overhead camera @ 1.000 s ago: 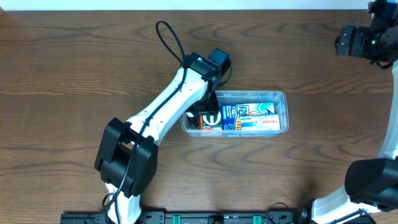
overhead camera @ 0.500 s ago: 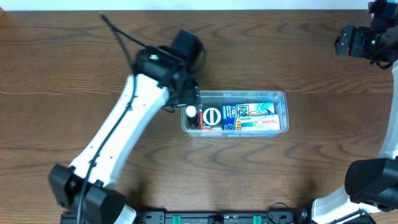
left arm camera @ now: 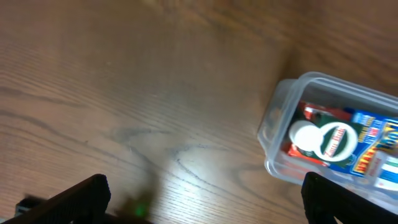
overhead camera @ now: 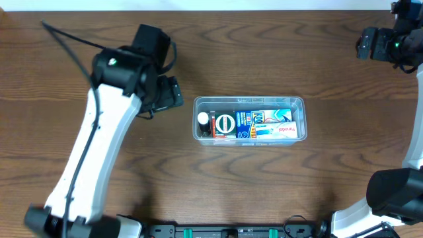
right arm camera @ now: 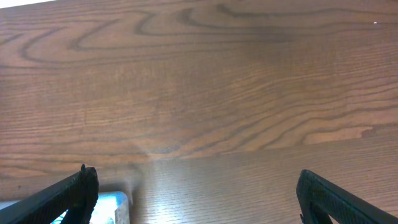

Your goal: Pack container

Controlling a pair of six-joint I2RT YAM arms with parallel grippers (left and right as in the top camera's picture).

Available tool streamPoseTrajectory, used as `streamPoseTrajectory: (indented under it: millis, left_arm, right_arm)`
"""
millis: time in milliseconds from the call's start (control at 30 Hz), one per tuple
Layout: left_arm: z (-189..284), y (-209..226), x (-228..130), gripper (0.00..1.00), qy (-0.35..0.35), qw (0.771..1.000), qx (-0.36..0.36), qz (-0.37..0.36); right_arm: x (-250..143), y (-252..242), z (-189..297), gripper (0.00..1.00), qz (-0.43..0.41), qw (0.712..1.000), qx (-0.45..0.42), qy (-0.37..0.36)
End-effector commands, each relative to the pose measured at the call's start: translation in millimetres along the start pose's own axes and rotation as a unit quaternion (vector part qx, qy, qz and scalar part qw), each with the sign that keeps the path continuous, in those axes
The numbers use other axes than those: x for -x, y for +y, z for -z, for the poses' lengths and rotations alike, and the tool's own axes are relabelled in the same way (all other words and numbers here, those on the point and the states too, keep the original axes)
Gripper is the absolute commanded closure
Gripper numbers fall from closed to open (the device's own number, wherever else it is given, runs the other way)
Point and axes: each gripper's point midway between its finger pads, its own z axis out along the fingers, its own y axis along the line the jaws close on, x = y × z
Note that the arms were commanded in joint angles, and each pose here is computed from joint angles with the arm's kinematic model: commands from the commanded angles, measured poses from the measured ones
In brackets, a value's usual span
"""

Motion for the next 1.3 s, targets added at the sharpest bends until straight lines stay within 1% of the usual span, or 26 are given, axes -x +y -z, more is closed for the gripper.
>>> streamPoseTrajectory:
  millis: [0, 100, 133, 200, 400, 533, 633, 800, 867, 1000, 1100, 1267]
  left_arm:
    - [41, 16, -2, 0.01, -0.061, 0.998, -0.018, -0.007]
    - [69, 31, -18, 0.00, -0.087, 0.996, -0.034, -0.002]
    - [76, 37, -25, 0.02, -0.092, 0.995, -0.038, 0.000]
    - [90, 47, -38, 0.02, -0.104, 0.993, -0.046, 0.006]
    - [125, 66, -58, 0.02, -0.163, 0.983, -0.083, 0.018]
    - [133, 84, -83, 0.02, -0.162, 0.983, -0.082, 0.018]
    - [134, 100, -104, 0.02, -0.148, 0.986, -0.069, 0.014]
    - [127, 106, -116, 0.02, -0.146, 0.987, -0.066, 0.008]
    - [120, 109, -116, 0.02, -0.145, 0.988, -0.056, 0.010]
    - [104, 113, -106, 0.02, -0.182, 0.981, -0.054, 0.044]
    - [92, 114, -94, 0.02, -0.233, 0.967, -0.067, 0.073]
    - [76, 116, -73, 0.02, -0.336, 0.932, -0.094, 0.098]
  right_arm:
    - [3, -3, 6, 0.01, -0.010, 1.000, -0.002, -0.008]
    - [3, -3, 6, 0.01, -0.010, 1.000, -0.002, -0.008]
    - [3, -3, 6, 0.01, -0.010, 1.000, -0.002, -0.008]
    - [3, -3, 6, 0.01, -0.010, 1.000, -0.002, -0.008]
    - [3, -3, 6, 0.01, -0.010, 1.000, -0.002, -0.008]
    - [3, -3, 6, 0.01, -0.010, 1.000, -0.002, -0.008]
    - [3, -3, 6, 0.01, -0.010, 1.000, -0.002, -0.008]
    - [3, -3, 6, 0.01, -0.010, 1.000, -0.002, -0.008]
    - [3, -3, 6, 0.01, -0.010, 1.000, -0.002, -0.008]
    - [3, -3, 6, 0.01, -0.010, 1.000, -0.002, -0.008]
    - [3, -3, 6, 0.01, -0.010, 1.000, -0.002, -0.008]
    - [3, -3, 6, 0.01, -0.010, 1.000, -0.002, -0.008]
